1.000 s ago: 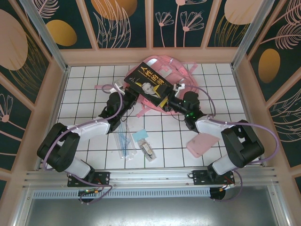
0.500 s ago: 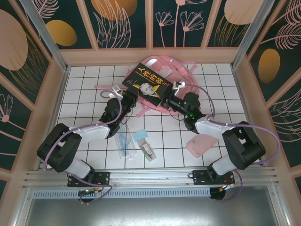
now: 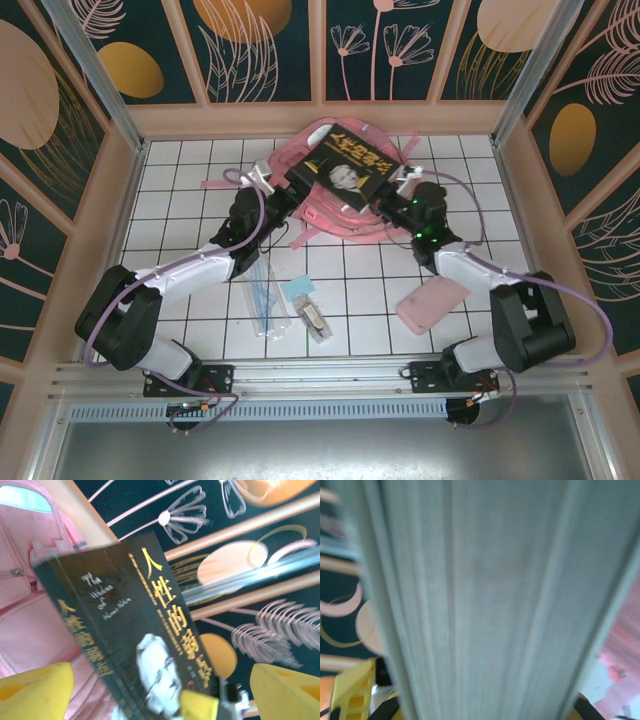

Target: Pack the student bag

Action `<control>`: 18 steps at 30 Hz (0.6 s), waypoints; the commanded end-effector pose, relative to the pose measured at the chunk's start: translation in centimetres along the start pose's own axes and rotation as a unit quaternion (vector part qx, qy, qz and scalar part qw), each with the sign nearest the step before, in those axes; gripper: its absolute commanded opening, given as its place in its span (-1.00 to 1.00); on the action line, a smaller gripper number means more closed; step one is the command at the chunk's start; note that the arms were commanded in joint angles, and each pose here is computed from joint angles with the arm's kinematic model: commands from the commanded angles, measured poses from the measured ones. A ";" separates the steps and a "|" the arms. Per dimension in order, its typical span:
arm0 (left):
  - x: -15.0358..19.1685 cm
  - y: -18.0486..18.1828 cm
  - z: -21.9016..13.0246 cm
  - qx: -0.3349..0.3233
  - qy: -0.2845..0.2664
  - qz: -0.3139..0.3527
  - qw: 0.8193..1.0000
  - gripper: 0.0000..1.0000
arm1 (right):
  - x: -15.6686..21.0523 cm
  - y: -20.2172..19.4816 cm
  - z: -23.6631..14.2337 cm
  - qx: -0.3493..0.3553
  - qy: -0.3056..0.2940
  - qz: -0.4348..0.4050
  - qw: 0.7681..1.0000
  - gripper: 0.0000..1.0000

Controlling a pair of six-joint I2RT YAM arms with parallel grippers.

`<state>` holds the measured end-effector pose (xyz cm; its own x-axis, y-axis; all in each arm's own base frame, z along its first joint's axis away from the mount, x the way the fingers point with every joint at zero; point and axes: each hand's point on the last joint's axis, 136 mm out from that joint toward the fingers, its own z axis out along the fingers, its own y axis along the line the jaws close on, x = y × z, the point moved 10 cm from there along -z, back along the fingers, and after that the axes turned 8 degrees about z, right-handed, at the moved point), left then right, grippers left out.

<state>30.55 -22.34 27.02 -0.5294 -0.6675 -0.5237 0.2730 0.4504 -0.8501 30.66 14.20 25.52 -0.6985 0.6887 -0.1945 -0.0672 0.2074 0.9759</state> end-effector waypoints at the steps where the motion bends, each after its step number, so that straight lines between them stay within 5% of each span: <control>1: 2.5 0.9 1.4 -0.062 0.097 0.155 0.981 0.77 | -3.6 3.7 -3.5 0.002 -0.073 -0.102 0.992 -1.00; 5: 5.5 0.1 4.1 -0.080 0.188 0.285 0.937 0.69 | -7.7 4.4 -7.5 0.086 -0.136 -0.142 0.977 -1.00; 14: 11.3 1.5 12.2 -0.165 0.340 0.478 0.793 0.57 | -11.6 4.2 -13.2 0.162 -0.194 -0.158 0.955 -1.00; 18: 12.7 2.6 14.4 -0.190 0.348 0.505 0.766 0.58 | -11.6 3.8 -14.5 0.160 -0.201 -0.152 0.954 -1.00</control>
<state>36.14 -38.75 19.15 -0.5429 0.3954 -0.7409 0.6215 0.7825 -0.0379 29.31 -3.17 30.99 -0.3596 0.7989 -0.4822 0.1469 0.5588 0.8162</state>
